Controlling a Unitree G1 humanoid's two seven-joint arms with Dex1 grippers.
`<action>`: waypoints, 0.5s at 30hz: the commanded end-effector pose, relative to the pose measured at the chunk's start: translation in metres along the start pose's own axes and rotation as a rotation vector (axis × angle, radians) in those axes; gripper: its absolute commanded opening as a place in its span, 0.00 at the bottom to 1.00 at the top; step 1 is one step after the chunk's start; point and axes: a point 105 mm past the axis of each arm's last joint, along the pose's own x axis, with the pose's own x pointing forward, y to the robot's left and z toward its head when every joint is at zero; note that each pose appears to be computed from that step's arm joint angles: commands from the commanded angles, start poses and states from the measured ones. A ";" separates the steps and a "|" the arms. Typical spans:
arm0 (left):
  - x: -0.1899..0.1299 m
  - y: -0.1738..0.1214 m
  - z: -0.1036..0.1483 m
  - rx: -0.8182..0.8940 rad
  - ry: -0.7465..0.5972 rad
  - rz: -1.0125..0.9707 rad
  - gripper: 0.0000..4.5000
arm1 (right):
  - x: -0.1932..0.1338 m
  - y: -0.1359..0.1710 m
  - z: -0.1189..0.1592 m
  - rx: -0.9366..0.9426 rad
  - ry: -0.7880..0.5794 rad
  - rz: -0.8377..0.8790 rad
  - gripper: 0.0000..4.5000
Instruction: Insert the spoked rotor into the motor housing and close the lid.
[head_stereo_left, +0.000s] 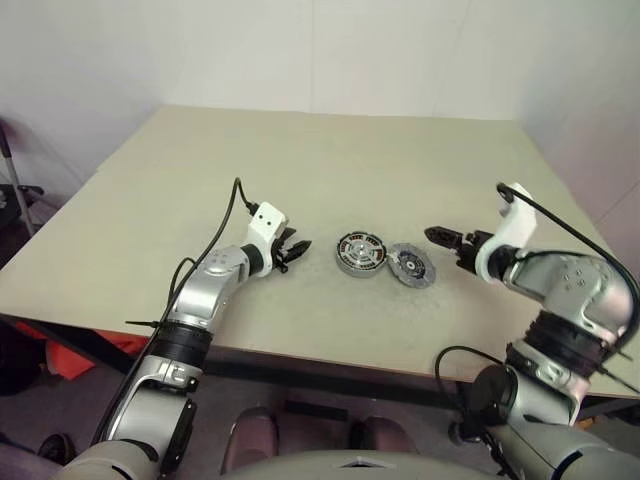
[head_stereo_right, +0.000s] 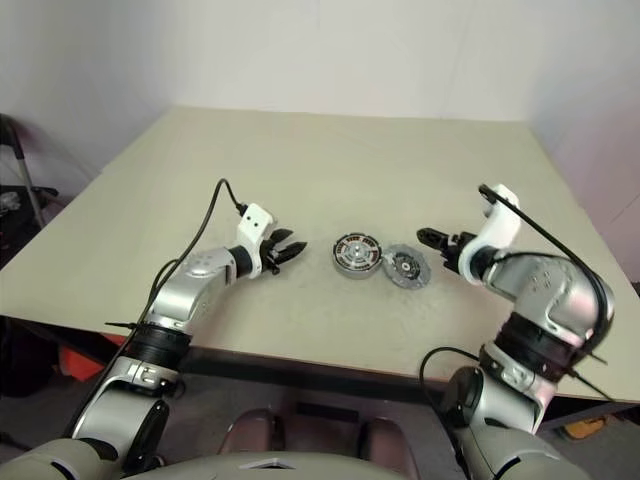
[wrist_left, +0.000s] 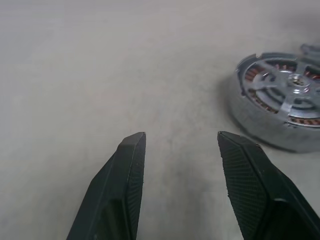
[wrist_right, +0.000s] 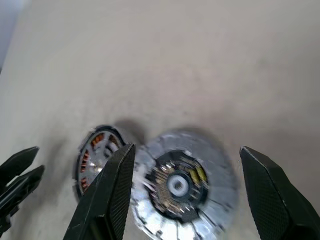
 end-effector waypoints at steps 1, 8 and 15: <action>0.004 -0.003 0.013 0.047 -0.030 -0.028 0.54 | -0.008 0.003 -0.005 0.019 -0.046 0.010 0.83; 0.005 -0.004 0.015 0.057 -0.030 -0.044 0.54 | -0.009 0.003 -0.042 0.072 0.001 0.010 0.83; 0.004 -0.002 0.014 0.061 -0.027 -0.039 0.54 | -0.007 0.001 -0.060 0.090 0.064 0.003 0.83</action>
